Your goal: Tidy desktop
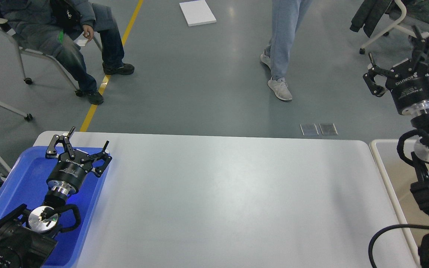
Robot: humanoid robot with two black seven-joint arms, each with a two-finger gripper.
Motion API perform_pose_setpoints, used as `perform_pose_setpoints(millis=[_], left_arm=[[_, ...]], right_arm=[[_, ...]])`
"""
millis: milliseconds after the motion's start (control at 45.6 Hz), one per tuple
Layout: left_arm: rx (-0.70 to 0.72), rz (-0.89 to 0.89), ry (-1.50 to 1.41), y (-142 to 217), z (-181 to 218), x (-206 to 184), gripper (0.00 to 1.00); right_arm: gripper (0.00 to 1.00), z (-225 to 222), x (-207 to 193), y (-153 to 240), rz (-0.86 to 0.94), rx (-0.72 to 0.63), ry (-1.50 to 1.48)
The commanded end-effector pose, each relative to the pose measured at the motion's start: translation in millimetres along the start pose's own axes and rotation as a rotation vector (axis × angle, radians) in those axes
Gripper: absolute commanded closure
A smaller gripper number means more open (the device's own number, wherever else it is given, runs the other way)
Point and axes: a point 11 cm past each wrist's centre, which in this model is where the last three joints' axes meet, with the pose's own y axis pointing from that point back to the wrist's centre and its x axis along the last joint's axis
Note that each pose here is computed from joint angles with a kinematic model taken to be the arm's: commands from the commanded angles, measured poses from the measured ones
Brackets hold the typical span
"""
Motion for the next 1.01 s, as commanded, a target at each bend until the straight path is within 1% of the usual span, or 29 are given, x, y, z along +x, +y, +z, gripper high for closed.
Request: perform_pose_setpoints(millis=[0, 110, 263, 417, 636, 988], left_arm=[[0.000, 0.001, 0.000, 0, 0, 0, 0.00], [0.000, 0.000, 0.000, 0, 0, 0, 0.00], [0.000, 0.000, 0.000, 0, 0, 0, 0.00], [0.000, 0.001, 0.000, 0, 0, 0, 0.00], [0.000, 0.000, 0.000, 0, 0, 0, 0.00], [0.000, 0.000, 0.000, 0, 0, 0, 0.00]], right_arm=[[0.01, 34, 34, 41, 0.148, 0.050, -0.136], [0.01, 45, 43, 54, 0.177, 0.021, -0.135], [0.01, 71, 44, 71, 0.202, -0.016, -0.170], [0.01, 89, 40, 82, 0.175, -0.066, -0.174], [0.01, 96, 31, 97, 0.058, -0.065, -0.225], [0.01, 94, 32, 97, 0.052, -0.066, -0.217]])
